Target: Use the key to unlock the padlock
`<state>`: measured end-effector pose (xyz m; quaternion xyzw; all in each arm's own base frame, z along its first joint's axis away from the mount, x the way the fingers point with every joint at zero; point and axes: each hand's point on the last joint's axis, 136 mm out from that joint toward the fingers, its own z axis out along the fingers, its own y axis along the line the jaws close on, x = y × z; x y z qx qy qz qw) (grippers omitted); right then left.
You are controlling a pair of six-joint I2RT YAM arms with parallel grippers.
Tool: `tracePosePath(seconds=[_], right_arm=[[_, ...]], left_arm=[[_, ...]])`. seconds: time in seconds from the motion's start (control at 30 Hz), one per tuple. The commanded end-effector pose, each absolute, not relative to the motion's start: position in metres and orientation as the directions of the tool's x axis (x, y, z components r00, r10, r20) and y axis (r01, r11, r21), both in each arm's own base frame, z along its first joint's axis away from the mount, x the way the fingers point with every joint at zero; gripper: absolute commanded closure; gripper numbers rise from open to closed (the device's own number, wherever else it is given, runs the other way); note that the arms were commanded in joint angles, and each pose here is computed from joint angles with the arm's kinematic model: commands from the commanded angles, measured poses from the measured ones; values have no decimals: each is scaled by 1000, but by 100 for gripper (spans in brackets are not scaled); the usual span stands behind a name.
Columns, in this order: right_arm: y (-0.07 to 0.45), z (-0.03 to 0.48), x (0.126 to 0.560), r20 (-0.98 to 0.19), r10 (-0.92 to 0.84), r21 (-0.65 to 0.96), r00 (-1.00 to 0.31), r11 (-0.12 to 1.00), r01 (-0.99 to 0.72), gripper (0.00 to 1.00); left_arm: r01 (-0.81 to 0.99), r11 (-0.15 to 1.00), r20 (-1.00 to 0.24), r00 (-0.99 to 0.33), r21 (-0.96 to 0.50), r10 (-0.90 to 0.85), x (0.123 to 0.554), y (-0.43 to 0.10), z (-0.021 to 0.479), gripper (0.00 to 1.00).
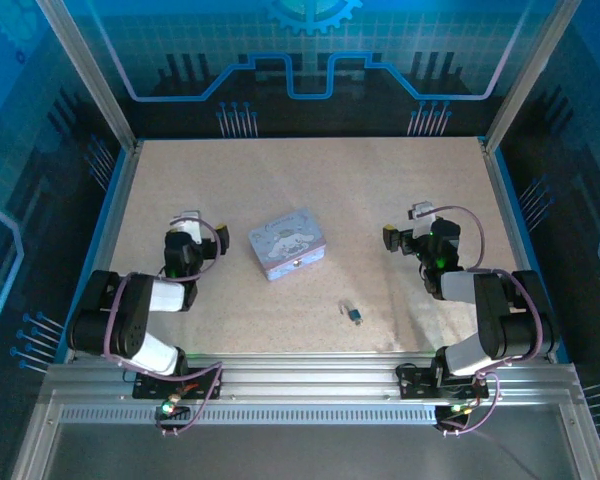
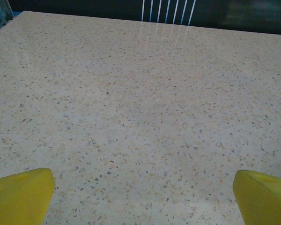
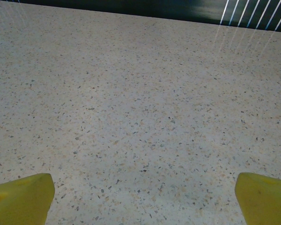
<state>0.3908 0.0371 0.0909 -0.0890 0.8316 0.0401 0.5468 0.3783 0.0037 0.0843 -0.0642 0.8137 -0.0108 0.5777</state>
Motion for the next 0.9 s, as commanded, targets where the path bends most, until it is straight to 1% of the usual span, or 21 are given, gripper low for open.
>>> tracePosePath(seconds=[0.0, 0.17, 0.23, 0.3, 0.37, 0.4, 0.43, 0.87], right_arm=[[35, 94, 396, -920, -92, -26, -380, 984, -175, 0], [35, 94, 396, -920, -93, -26, -381, 984, -177, 0], [35, 94, 396, -920, -94, -28, -381, 984, -176, 0], [35, 94, 396, -920, -93, -26, -381, 984, -176, 0], [35, 94, 396, -920, -92, -26, -381, 984, -175, 0], [35, 94, 396, -920, -93, -27, -381, 984, -175, 0], [35, 94, 396, -920, -93, -27, -381, 984, -175, 0], [35, 94, 396, -919, -98, -34, -382, 985, -171, 0]], left_arm=[[-45, 996, -974, -206, -81, -89, 379, 1, 104, 1], [-19, 996, -978, -188, -84, -86, 375, -3, 106, 1], [-32, 996, -976, -200, -83, -88, 377, -1, 104, 1], [-55, 995, -966, -244, -79, -90, 385, 2, 100, 1], [-63, 995, -942, -323, -73, -89, 397, 2, 94, 1], [-48, 996, -939, -333, -78, -89, 398, 0, 94, 1], [-51, 996, -944, -318, -78, -90, 399, 1, 96, 1], [-52, 996, -943, -320, -76, -89, 398, 1, 95, 1]])
